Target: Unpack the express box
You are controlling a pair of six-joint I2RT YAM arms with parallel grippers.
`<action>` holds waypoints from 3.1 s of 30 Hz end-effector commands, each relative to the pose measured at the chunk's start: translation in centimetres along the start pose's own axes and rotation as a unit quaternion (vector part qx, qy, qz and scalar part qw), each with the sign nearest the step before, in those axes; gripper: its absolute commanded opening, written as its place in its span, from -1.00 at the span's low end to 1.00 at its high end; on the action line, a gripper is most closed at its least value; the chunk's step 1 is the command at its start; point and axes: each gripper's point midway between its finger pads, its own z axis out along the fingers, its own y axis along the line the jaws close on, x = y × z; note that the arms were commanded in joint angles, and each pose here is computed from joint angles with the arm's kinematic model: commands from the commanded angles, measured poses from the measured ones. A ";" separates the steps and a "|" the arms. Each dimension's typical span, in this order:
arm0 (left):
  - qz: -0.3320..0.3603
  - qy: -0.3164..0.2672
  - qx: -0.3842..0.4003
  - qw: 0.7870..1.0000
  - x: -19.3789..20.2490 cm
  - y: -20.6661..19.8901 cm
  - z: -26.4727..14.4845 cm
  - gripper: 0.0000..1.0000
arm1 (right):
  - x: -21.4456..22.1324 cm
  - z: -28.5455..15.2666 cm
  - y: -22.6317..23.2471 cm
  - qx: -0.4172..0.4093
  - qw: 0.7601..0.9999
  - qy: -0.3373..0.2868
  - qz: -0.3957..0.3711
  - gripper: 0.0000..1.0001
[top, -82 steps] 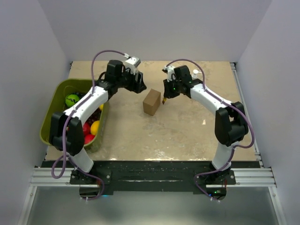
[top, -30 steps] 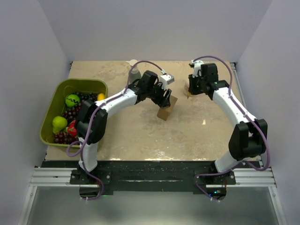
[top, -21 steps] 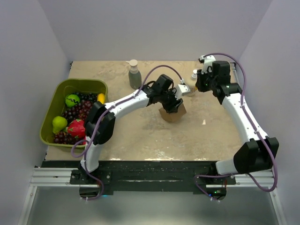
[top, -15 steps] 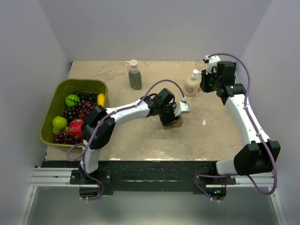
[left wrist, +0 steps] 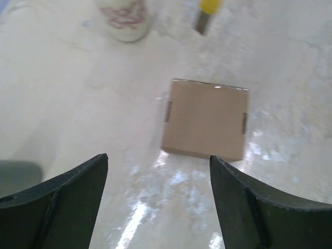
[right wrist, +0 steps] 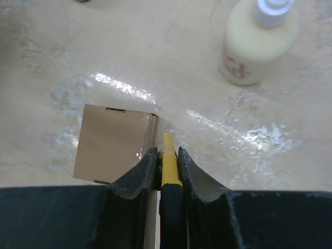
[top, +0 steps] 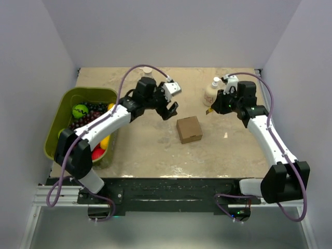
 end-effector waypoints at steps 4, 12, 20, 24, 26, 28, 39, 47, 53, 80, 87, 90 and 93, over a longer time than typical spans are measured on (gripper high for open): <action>-0.081 -0.038 0.055 0.994 0.3 -0.4 1.6 0.76 | -4.4 -2.5 3.0 -0.062 0.987 -0.141 0.049 -1.00; -0.185 -0.055 0.111 0.975 1.3 -0.2 6.9 0.78 | -3.9 -1.9 2.6 -0.055 0.988 -0.132 0.058 -1.00; -0.233 -0.036 0.119 0.964 4.1 0.1 10.0 0.78 | -2.8 -1.6 1.5 -0.026 0.994 -0.100 0.030 -1.00; -0.250 -0.014 0.106 0.962 5.9 0.6 11.1 0.72 | -1.7 -0.5 0.5 0.010 0.996 -0.090 0.017 -1.00; -0.257 0.001 0.082 0.963 6.9 1.1 11.4 0.69 | -1.6 0.1 0.1 0.039 0.995 -0.087 -0.003 -1.00; -0.270 0.009 0.069 0.960 7.8 1.5 11.3 0.64 | -2.0 0.5 0.8 0.041 0.994 -0.085 -0.051 -1.00; -0.327 0.024 0.039 0.944 10.0 1.8 8.2 0.38 | -2.9 4.8 3.8 -0.020 0.994 -0.015 -0.107 -1.00; -0.295 -0.002 0.023 0.955 8.0 3.3 5.1 0.36 | -6.1 6.8 4.9 -0.044 0.991 -0.052 -0.114 -1.00; -0.246 -0.056 0.099 0.963 4.3 2.4 5.3 0.70 | -5.4 6.3 4.9 -0.039 0.993 -0.034 -0.107 -1.00; -0.297 0.026 0.072 0.952 11.7 1.8 8.7 -0.34 | -3.3 2.5 5.6 -0.025 0.987 -0.139 -0.072 -1.00; -0.291 0.015 0.083 0.953 12.0 1.9 7.0 -0.38 | -2.2 4.0 9.3 -0.134 0.980 -0.103 -0.105 -1.00; -0.288 0.011 0.098 0.952 11.4 1.6 7.7 -0.34 | -1.5 4.0 10.5 -0.172 0.973 -0.099 -0.119 -1.00; -0.282 0.016 0.097 0.955 11.4 1.9 8.3 -0.33 | -2.6 4.4 9.9 -0.149 0.974 -0.122 -0.116 -1.00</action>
